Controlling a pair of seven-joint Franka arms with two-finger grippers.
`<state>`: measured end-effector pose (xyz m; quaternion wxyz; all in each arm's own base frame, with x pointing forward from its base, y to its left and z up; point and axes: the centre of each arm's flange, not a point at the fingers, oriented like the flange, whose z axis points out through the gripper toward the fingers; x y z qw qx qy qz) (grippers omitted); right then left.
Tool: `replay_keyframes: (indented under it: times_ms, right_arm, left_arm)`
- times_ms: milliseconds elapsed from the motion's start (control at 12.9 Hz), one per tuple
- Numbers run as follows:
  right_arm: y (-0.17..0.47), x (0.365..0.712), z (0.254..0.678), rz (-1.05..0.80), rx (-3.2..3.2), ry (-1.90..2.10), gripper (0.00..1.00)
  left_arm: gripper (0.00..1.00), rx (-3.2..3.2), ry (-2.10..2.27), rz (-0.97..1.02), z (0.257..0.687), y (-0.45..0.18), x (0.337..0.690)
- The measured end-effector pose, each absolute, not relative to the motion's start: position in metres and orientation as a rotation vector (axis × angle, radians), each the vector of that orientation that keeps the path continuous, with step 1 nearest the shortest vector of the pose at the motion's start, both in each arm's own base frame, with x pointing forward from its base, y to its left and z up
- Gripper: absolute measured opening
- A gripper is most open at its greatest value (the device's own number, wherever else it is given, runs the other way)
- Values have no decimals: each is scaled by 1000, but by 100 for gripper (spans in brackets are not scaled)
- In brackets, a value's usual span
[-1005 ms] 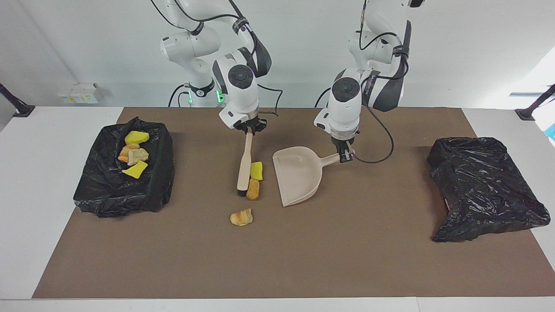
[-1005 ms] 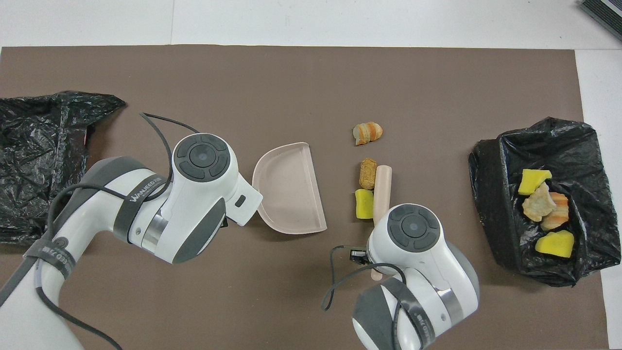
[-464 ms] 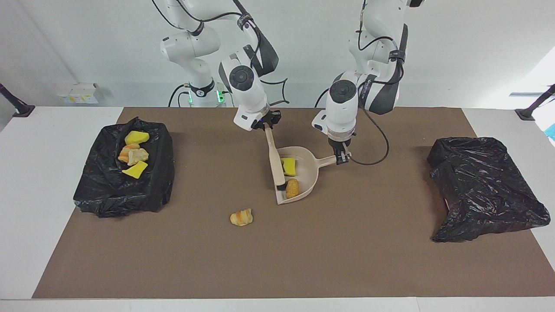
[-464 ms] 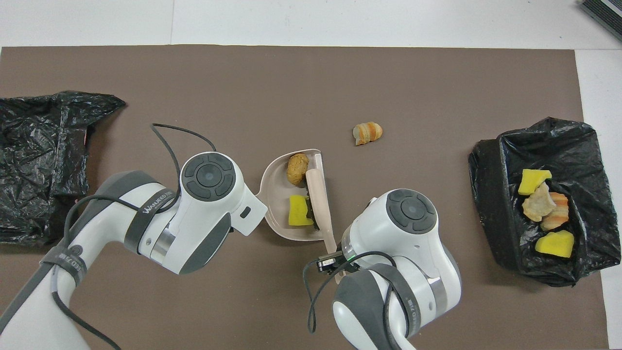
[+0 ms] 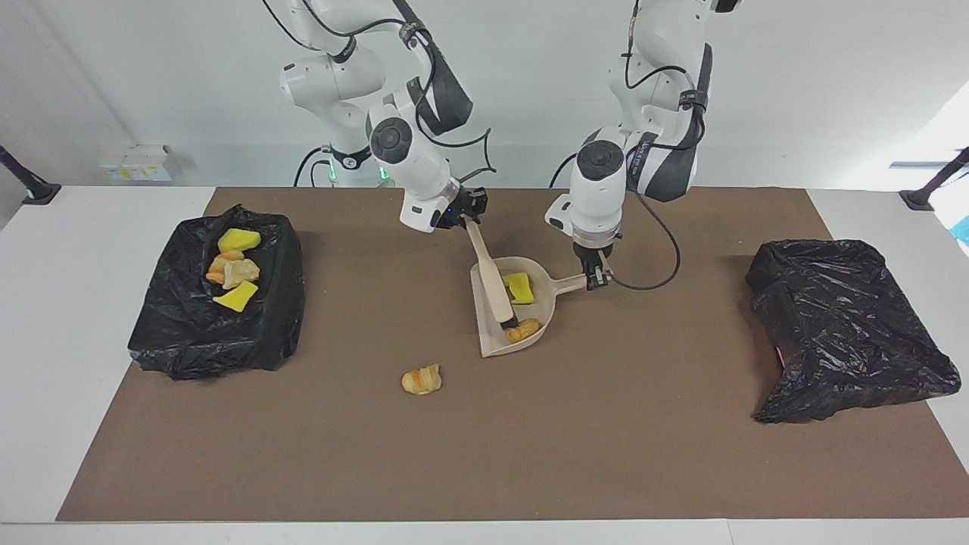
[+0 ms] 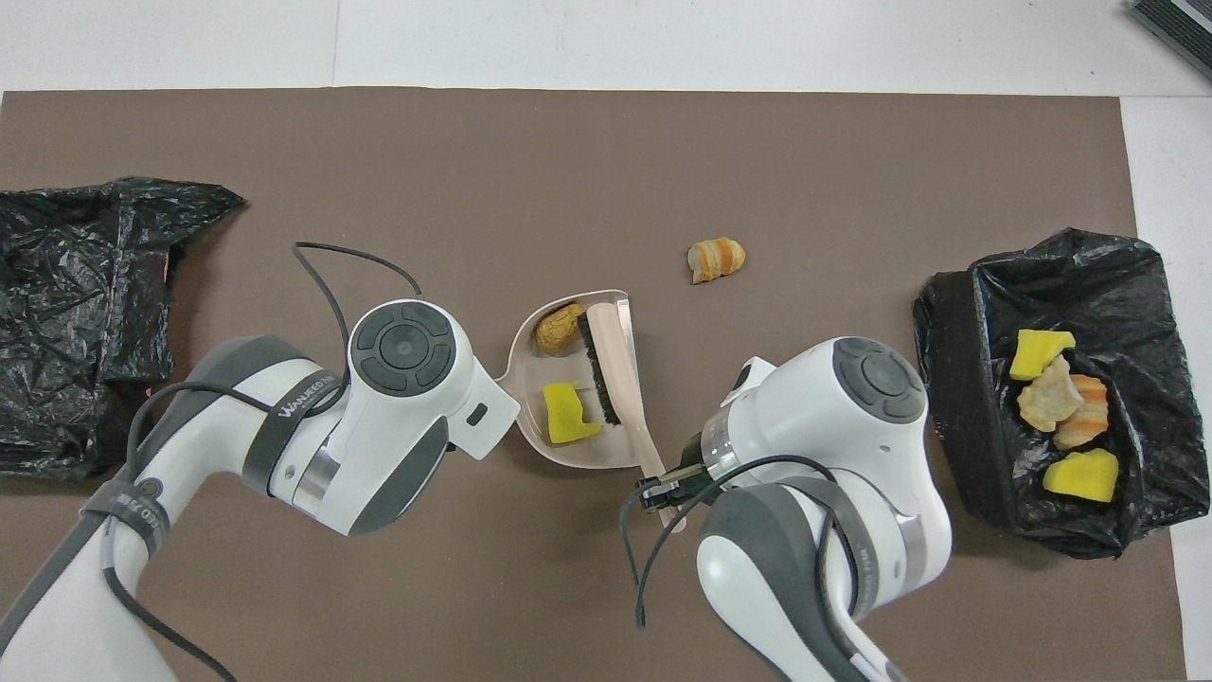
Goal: Sweep and dump trash in bin
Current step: 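Sweep the bread and sponge into the dustpan with the right gripper, then move the brush beyond the farther bread piece with the right gripper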
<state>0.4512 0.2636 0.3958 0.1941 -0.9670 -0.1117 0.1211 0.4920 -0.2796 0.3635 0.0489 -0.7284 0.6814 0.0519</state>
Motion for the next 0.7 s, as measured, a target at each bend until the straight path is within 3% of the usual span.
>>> replay_keyframes:
  times_ms: [386,696]
  right_arm:
    - [234,467,411,270,-2836,-255,27]
    - [209,507,428,188,-3084,-331,27]
  left_arm:
    - [31,-2222,2075,158,363,-279,492]
    - [31,-2225,2071,158,363,-279,492]
